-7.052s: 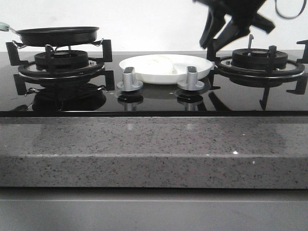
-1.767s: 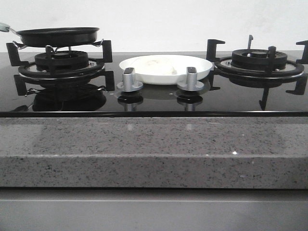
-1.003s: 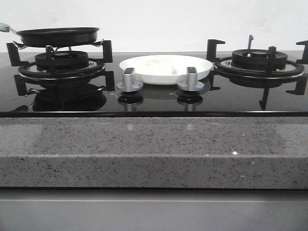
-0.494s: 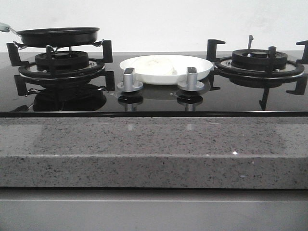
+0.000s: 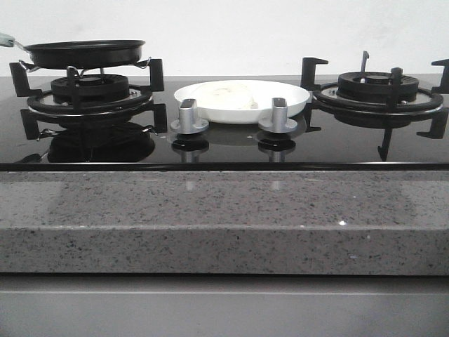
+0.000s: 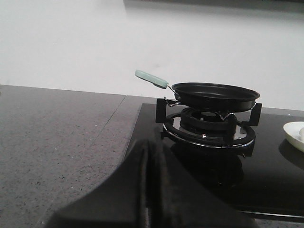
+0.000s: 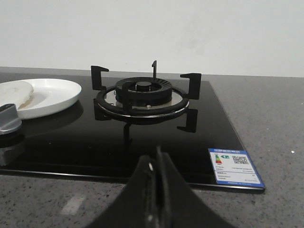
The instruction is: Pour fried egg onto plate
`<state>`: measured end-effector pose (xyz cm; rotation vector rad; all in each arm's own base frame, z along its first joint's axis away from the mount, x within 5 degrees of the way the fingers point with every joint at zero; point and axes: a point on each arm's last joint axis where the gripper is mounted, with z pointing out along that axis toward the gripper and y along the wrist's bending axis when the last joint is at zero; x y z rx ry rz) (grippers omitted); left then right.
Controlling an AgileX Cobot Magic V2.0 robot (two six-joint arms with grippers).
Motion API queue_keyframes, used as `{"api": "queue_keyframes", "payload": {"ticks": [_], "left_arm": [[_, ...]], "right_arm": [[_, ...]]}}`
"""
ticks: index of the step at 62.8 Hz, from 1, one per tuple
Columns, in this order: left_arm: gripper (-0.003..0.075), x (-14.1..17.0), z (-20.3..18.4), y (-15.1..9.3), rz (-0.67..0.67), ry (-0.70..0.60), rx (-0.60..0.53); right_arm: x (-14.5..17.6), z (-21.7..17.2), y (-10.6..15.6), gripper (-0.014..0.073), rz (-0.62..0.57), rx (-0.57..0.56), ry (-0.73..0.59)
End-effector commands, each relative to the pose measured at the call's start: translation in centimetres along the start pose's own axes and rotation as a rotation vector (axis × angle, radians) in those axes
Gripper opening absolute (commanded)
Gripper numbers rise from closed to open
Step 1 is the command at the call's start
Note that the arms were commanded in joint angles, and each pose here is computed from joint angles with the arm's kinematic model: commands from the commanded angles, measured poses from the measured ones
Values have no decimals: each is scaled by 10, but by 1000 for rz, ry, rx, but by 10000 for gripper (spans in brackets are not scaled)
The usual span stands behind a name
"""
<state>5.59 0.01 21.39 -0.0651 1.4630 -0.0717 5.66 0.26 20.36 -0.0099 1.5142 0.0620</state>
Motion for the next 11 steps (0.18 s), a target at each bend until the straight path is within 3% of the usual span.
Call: {"api": "queue_keyframes", "payload": {"ticks": [1,11], "left_arm": [[-20,-7,-2,0,-17,-92,2],[-20,-7,-2,0,-17,-92,2]], "right_arm": [[-9,-2,0,-118,-15,8,-95],[-9,-2,0,-118,-15,8,-95]]}}
